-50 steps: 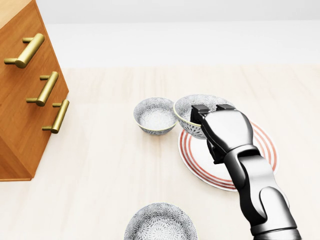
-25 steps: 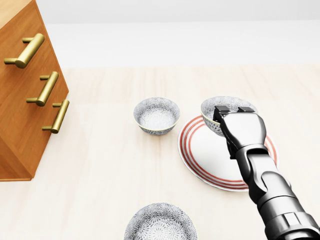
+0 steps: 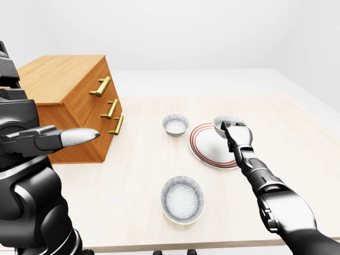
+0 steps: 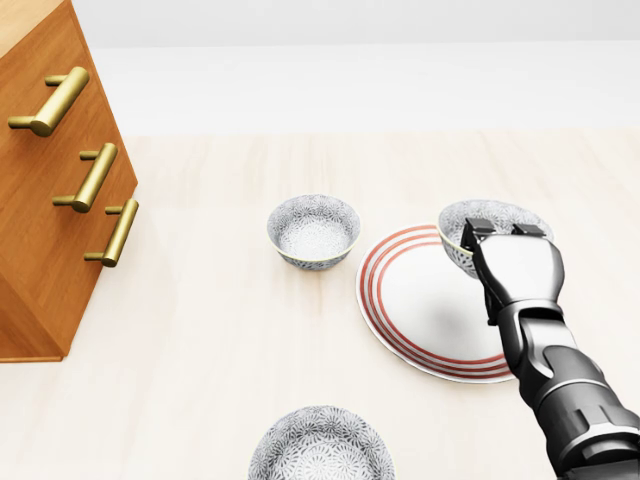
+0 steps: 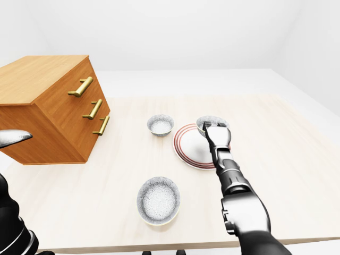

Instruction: Put the bowl in the middle on the plate.

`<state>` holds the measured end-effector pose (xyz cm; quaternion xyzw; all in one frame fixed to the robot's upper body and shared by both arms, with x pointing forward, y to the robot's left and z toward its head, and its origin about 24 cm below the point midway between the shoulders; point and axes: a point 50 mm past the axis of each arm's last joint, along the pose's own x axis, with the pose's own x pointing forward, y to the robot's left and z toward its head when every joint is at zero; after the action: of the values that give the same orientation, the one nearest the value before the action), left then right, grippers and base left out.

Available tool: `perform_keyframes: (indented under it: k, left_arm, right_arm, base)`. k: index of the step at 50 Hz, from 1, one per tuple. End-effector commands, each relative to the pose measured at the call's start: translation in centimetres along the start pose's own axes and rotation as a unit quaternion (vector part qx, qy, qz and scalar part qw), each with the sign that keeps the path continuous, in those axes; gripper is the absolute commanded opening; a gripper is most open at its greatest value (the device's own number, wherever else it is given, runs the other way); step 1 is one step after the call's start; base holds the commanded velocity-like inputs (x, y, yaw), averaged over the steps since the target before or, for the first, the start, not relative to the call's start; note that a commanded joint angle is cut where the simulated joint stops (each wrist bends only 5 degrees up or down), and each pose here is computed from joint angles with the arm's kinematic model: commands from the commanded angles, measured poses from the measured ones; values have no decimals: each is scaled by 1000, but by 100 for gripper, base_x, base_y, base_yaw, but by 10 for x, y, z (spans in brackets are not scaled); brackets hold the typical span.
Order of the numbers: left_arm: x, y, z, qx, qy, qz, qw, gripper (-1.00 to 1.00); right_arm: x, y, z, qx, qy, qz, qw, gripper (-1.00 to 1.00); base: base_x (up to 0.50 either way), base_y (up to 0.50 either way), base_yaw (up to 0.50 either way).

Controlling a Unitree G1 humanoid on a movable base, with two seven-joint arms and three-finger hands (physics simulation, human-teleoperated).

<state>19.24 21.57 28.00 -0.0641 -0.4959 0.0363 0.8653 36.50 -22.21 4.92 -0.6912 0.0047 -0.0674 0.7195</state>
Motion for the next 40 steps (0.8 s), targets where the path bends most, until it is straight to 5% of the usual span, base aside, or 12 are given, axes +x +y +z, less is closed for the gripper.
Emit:
perform_keyframes:
  k: [1, 40]
  left_arm:
    - [0, 0, 0, -1, -1, 0, 1000, 100]
    - [0, 1, 0, -3, 0, 3, 1000, 100]
  right_arm:
    - [2, -2, -6, -2, 13, 7, 1000, -100]
    - [-8, 19, 15, -18, -21, 46, 999, -100]
  base:
    - [0, 0, 0]
    - [0, 0, 0]
